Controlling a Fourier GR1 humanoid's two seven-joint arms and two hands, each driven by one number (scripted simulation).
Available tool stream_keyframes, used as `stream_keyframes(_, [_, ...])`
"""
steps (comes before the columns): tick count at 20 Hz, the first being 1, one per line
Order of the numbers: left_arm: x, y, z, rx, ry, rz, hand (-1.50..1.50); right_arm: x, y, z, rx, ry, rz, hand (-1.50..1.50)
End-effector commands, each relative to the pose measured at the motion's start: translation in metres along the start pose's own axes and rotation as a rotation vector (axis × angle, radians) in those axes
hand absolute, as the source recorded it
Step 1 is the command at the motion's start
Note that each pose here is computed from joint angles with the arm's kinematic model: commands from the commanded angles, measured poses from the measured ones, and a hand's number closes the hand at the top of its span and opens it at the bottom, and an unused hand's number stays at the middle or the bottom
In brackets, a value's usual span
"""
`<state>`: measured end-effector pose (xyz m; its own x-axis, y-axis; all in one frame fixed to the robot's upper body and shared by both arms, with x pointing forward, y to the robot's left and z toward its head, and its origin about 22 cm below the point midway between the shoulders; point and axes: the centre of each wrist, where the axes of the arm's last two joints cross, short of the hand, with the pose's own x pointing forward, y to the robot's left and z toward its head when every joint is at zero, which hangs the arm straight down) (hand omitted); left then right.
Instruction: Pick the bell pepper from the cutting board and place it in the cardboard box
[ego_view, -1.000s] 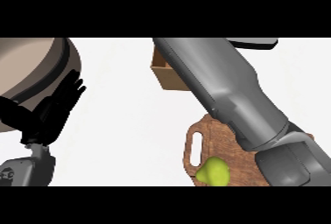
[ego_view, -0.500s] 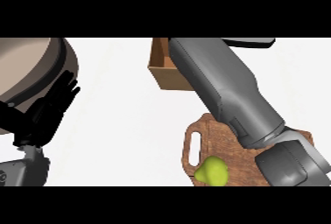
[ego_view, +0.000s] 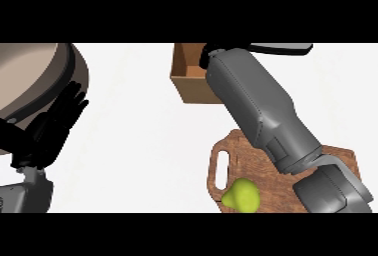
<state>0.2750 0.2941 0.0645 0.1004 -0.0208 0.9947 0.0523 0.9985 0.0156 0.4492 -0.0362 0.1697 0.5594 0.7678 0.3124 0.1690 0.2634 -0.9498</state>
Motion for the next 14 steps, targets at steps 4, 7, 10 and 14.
stream_keyframes(4, [-0.01, -0.002, 0.003, 0.008, 0.01, 0.017, 0.0, 0.006, -0.007, 0.012, -0.19, 0.002, -0.382, -1.5])
stream_keyframes(7, [-0.013, 0.003, 0.004, 0.043, 0.031, 0.022, 0.0, 0.006, -0.009, 0.013, -0.258, 0.016, -0.54, -1.5])
stream_keyframes(10, [-0.009, 0.008, 0.009, 0.047, 0.022, 0.018, 0.0, -0.004, 0.0, 0.009, -0.313, 0.033, -0.66, -1.5])
stream_keyframes(14, [-0.026, 0.007, 0.015, 0.077, 0.029, 0.024, 0.0, 0.004, -0.013, 0.015, -0.328, 0.047, -0.771, -1.5])
